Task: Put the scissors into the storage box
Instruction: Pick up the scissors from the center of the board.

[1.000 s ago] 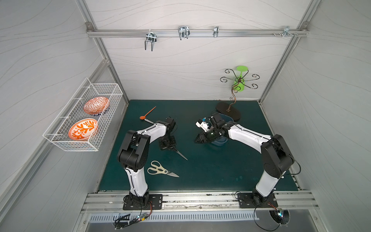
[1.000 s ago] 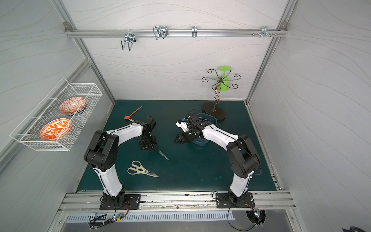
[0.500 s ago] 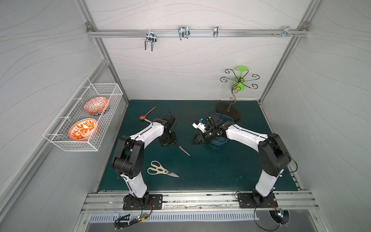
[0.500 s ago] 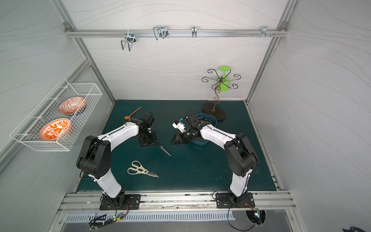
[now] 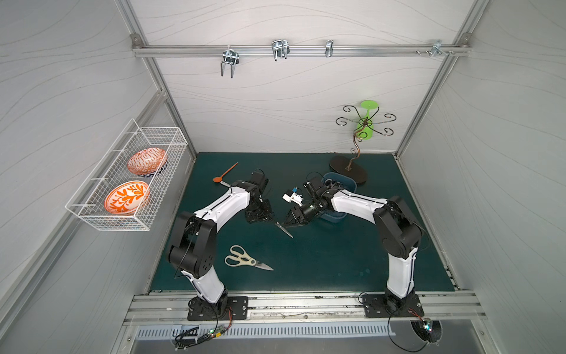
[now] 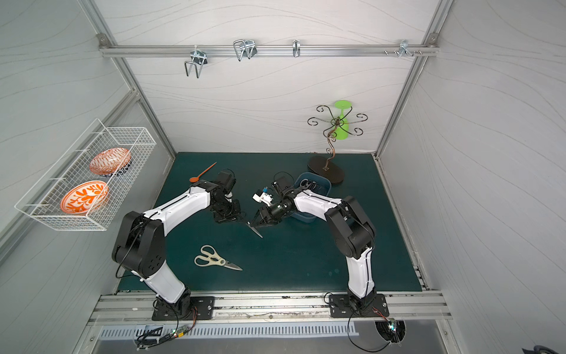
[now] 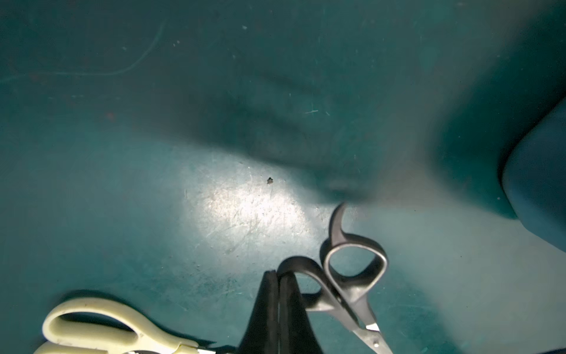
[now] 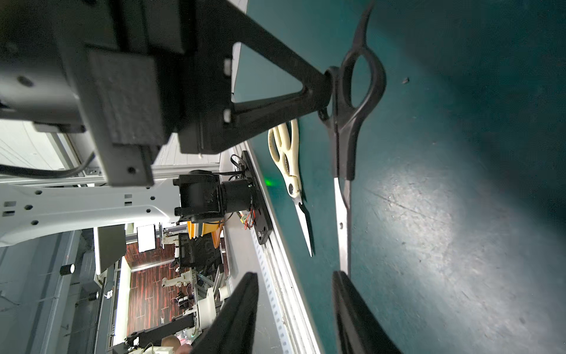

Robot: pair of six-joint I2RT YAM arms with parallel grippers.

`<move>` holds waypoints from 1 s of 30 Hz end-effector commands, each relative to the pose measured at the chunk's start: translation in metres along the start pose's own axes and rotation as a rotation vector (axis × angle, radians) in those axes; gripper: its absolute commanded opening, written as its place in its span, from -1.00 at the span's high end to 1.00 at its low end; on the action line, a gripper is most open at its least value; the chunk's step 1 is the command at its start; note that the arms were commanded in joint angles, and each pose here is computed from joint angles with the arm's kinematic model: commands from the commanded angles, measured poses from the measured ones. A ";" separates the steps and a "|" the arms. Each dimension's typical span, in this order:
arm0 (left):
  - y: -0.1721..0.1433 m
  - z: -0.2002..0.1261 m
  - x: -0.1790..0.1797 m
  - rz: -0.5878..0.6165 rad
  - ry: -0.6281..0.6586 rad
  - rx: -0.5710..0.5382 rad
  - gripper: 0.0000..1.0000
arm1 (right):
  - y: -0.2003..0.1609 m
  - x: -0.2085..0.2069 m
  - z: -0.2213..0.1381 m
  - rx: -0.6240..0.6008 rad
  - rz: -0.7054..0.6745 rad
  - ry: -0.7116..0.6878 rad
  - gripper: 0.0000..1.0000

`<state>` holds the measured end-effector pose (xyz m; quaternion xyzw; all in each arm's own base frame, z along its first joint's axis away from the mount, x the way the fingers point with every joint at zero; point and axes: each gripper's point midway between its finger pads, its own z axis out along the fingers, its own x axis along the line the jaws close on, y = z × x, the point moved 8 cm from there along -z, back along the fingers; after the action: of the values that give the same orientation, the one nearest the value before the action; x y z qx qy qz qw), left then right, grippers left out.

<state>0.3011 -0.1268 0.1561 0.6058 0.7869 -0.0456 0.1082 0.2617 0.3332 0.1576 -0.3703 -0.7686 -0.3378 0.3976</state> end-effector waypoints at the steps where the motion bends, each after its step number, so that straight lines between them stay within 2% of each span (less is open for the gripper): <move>1: 0.000 -0.022 -0.014 0.036 -0.062 -0.035 1.00 | 0.010 0.001 0.006 -0.006 0.000 0.038 0.13; 15: -0.011 -0.030 -0.021 0.063 -0.091 -0.034 1.00 | 0.032 -0.006 0.001 -0.049 -0.005 -0.027 0.14; 25: -0.013 -0.032 -0.028 0.065 -0.120 -0.032 1.00 | 0.038 -0.008 0.007 -0.059 0.020 0.010 0.18; 30: -0.014 -0.033 -0.029 0.065 -0.129 -0.034 1.00 | 0.041 -0.005 0.010 -0.066 0.019 0.027 0.28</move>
<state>0.2871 -0.1447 0.1745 0.6250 0.7658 -0.0676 0.1352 0.2912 0.3542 0.1566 -0.3896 -0.7533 -0.3564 0.3922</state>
